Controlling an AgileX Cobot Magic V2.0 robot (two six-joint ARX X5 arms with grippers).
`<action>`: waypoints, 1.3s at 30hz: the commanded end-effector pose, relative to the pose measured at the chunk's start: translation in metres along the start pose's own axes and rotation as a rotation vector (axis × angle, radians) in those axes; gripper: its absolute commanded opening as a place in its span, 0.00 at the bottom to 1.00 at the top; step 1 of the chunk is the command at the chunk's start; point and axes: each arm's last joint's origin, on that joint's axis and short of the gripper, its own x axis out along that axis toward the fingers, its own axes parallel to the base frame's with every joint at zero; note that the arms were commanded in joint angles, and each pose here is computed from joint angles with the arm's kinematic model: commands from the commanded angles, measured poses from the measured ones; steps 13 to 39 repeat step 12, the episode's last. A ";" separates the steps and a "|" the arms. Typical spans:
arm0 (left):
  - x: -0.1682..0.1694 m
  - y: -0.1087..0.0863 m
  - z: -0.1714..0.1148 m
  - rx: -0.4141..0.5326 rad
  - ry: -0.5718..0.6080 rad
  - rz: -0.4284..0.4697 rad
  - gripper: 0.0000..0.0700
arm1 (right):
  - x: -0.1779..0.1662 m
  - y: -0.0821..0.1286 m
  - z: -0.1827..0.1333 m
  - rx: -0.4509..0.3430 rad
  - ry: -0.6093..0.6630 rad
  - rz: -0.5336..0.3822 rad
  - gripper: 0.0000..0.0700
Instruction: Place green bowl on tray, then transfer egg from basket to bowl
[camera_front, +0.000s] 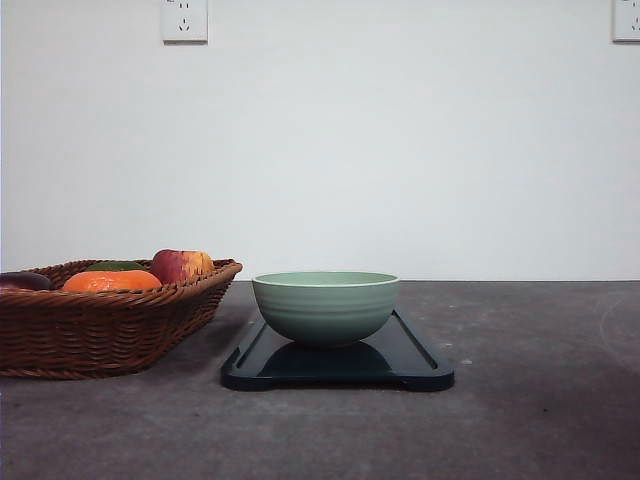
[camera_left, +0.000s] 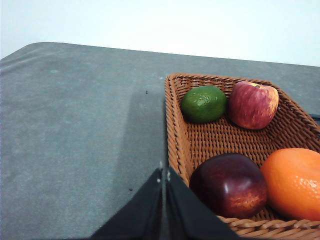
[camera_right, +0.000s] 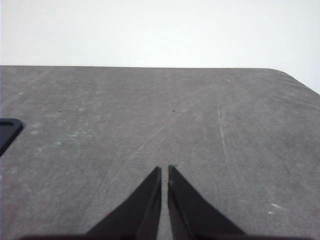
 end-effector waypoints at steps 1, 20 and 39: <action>0.002 0.001 -0.007 -0.005 0.025 0.002 0.00 | 0.000 0.000 0.000 0.011 -0.008 -0.002 0.02; 0.002 0.001 -0.007 -0.005 0.025 0.002 0.00 | 0.000 0.000 0.000 0.011 -0.008 -0.002 0.02; 0.002 0.001 -0.007 -0.005 0.025 0.002 0.00 | 0.000 0.000 0.000 0.011 -0.008 -0.002 0.02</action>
